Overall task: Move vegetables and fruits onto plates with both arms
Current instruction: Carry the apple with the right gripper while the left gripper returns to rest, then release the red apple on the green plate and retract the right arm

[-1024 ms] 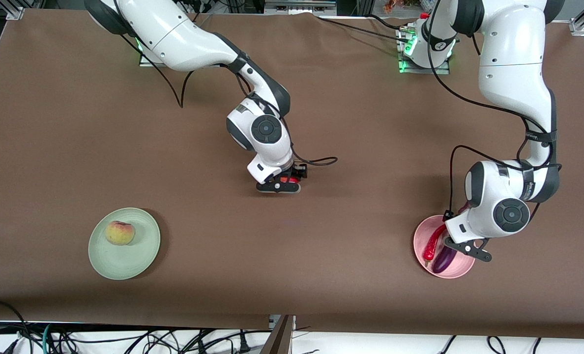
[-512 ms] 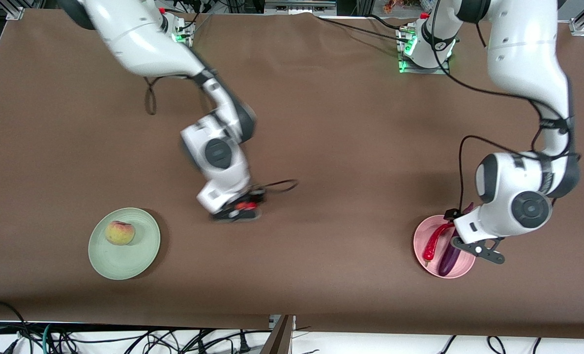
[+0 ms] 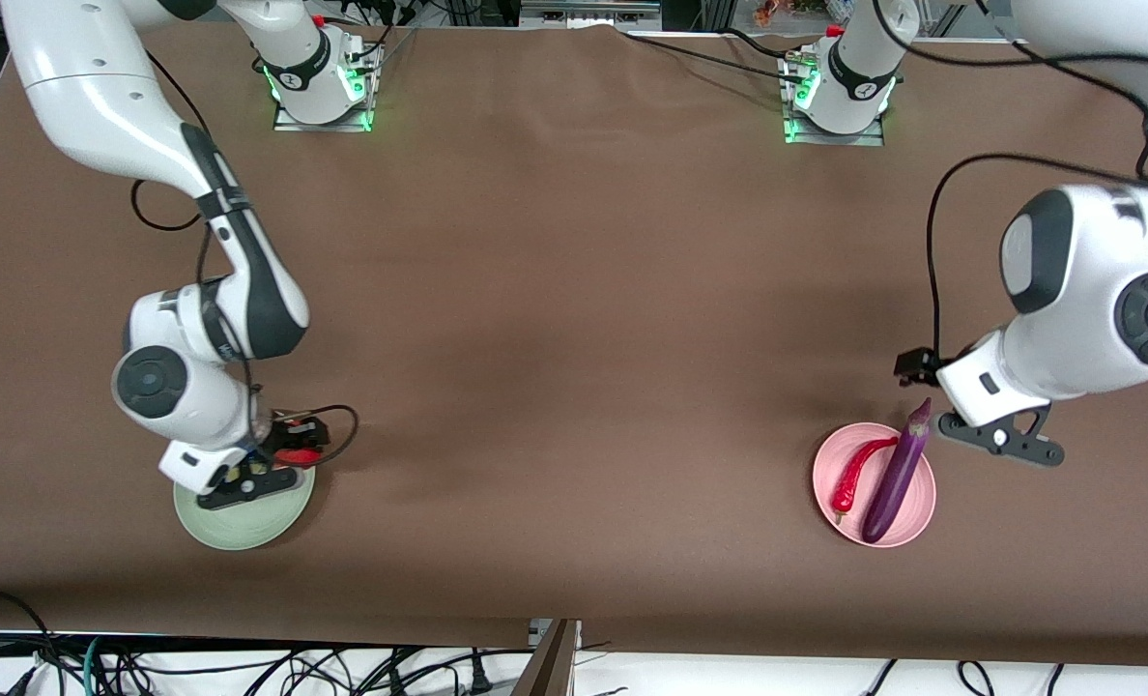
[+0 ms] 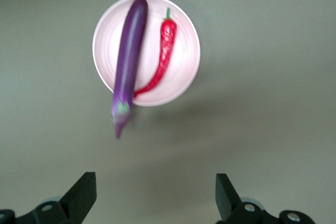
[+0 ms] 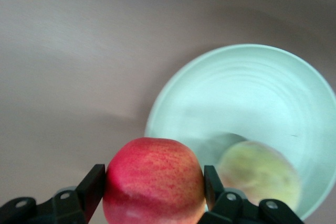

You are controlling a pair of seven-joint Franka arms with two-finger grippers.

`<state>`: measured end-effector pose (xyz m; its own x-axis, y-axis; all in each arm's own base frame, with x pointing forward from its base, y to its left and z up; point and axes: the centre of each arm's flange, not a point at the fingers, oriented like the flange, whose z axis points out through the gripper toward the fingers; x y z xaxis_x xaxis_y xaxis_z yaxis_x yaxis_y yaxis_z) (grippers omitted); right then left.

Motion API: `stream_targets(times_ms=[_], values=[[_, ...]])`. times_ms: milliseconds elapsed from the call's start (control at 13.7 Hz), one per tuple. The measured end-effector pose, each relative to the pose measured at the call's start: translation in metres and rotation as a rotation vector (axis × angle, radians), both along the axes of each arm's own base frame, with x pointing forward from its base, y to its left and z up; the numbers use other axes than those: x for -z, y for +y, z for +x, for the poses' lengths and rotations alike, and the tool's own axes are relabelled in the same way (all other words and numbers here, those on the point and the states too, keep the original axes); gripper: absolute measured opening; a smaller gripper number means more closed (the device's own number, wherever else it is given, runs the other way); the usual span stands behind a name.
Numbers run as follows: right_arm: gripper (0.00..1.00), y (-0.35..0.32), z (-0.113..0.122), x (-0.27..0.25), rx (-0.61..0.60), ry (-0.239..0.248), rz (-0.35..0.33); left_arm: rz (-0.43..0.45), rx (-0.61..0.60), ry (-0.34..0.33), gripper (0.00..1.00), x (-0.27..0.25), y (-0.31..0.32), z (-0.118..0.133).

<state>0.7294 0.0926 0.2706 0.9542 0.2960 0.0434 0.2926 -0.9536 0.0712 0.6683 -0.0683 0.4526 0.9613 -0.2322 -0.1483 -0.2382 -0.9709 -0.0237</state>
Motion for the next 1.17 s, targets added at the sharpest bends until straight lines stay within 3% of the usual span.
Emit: stream_targets(times_ms=[293, 439, 659, 805, 1171], values=[[0.81, -0.015, 0.002, 0.015, -0.013, -0.012, 0.006, -0.005, -0.053, 0.055, 1.00, -0.070, -0.029, -0.040], [0.81, -0.016, 0.005, 0.029, -0.012, -0.032, 0.015, -0.025, -0.068, 0.023, 1.00, -0.114, -0.016, -0.057], [1.00, -0.024, 0.008, 0.031, -0.007, -0.051, 0.014, -0.057, -0.099, -0.025, 1.00, -0.159, 0.013, -0.076], [1.00, -0.027, 0.012, 0.004, -0.007, -0.069, 0.007, -0.037, -0.113, -0.041, 1.00, -0.165, 0.032, -0.081], [1.00, -0.010, -0.012, -0.123, -0.015, -0.005, -0.028, -0.025, -0.146, -0.120, 1.00, -0.140, 0.057, -0.104]])
